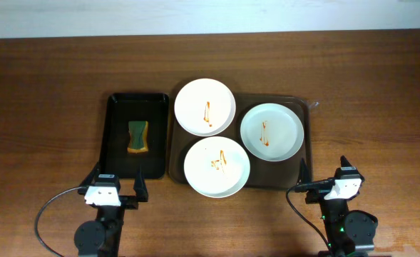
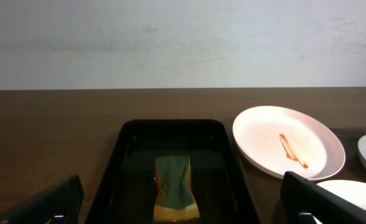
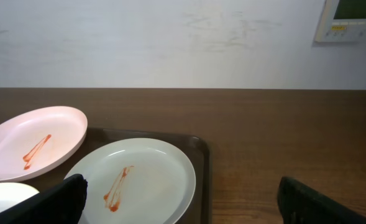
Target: Clean dirty plates on tray and stack at the side
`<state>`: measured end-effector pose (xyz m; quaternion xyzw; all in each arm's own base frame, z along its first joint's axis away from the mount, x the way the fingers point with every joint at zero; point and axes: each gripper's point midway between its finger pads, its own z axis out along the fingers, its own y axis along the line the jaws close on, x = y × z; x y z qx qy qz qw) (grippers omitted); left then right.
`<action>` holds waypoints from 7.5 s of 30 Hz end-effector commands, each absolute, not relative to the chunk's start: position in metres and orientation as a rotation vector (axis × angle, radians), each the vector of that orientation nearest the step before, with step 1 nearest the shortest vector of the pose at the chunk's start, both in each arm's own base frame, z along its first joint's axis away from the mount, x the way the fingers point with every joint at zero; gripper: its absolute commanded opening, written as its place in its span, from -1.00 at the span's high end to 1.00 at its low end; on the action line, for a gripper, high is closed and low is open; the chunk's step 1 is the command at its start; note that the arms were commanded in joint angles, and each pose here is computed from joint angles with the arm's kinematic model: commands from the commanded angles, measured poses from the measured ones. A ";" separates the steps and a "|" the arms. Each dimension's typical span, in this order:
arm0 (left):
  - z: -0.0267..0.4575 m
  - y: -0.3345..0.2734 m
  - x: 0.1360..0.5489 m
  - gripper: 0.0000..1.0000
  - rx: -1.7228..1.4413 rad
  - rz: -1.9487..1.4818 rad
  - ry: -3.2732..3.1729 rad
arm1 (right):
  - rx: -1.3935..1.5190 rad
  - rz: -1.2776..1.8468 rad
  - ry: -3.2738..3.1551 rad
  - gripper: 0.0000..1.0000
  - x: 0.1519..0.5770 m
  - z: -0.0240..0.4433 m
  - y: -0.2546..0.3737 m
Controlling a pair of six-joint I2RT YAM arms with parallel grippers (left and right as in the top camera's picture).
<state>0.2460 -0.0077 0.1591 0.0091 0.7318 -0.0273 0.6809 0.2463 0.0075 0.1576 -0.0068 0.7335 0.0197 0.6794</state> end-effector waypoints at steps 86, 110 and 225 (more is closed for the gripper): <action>0.129 0.003 0.382 -0.40 -0.122 -0.039 2.615 | -0.033 0.486 2.743 -0.70 0.262 0.173 0.072; 0.025 -0.023 0.408 0.18 -0.076 -0.158 2.848 | -0.106 0.445 2.745 -0.69 0.261 0.171 0.082; 0.084 -0.132 0.357 1.00 0.060 -0.453 2.747 | -0.007 0.610 3.146 0.92 0.289 0.015 0.158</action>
